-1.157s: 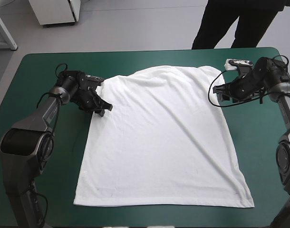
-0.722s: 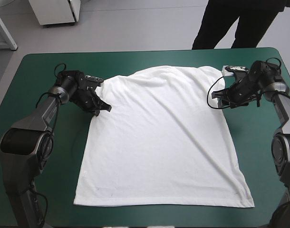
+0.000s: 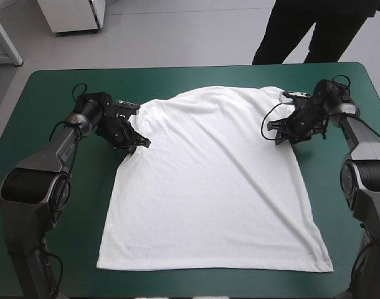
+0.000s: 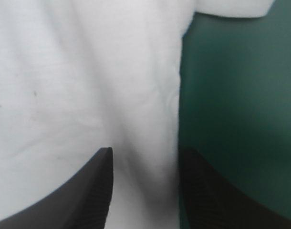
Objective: Fold the cloth
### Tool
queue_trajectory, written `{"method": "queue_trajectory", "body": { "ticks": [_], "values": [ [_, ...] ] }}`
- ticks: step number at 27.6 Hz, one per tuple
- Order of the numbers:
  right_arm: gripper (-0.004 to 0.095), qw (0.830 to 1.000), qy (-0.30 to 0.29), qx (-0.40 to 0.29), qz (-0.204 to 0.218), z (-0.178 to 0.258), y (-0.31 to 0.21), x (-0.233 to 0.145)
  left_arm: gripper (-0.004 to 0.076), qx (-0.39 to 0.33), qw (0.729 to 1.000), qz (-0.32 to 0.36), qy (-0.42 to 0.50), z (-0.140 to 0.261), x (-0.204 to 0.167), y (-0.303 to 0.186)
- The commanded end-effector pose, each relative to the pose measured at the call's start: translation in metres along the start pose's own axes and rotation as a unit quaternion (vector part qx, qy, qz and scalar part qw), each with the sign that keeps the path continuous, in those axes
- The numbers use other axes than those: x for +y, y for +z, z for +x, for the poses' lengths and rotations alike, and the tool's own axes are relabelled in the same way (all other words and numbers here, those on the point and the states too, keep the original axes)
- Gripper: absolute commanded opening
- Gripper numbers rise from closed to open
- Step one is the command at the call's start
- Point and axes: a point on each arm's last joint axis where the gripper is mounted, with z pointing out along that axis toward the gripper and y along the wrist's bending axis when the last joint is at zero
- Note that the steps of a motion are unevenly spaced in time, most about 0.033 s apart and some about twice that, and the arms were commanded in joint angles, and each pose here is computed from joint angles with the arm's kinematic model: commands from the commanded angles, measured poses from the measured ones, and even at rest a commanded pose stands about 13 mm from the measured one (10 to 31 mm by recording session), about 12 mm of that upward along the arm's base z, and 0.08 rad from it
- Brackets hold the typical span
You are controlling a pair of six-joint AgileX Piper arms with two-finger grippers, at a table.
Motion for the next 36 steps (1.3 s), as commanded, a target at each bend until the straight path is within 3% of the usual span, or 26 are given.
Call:
{"method": "queue_trajectory", "body": {
  "ticks": [1,3,5,11,22,36],
  "values": [
    [0.0261,1.000,-0.026,-0.008,-0.013,0.000,-0.023,0.016,-0.0022,-0.034,0.999,0.008,0.007,-0.001,-0.012,-0.033],
    [0.0081,0.999,-0.027,0.007,-0.018,0.003,-0.022,0.017,-0.0022,-0.041,0.999,0.005,0.007,-0.001,-0.011,-0.037],
    [-0.0014,0.999,-0.026,0.013,-0.018,0.005,-0.022,0.017,-0.0022,-0.045,0.999,0.003,0.006,0.000,-0.010,-0.040],
    [-0.0011,0.999,-0.029,0.008,-0.014,0.007,-0.033,0.019,-0.0022,-0.067,0.998,-0.017,0.012,0.003,-0.008,-0.062],
    [-0.0011,0.991,-0.031,-0.129,0.017,0.021,-0.147,0.026,-0.0022,-0.161,0.981,-0.104,0.041,0.042,-0.028,-0.175],
    [-0.0012,0.938,-0.061,-0.342,0.011,0.081,-0.296,0.070,-0.0022,-0.383,0.903,-0.182,0.067,0.112,-0.071,-0.333]
  ]
}}
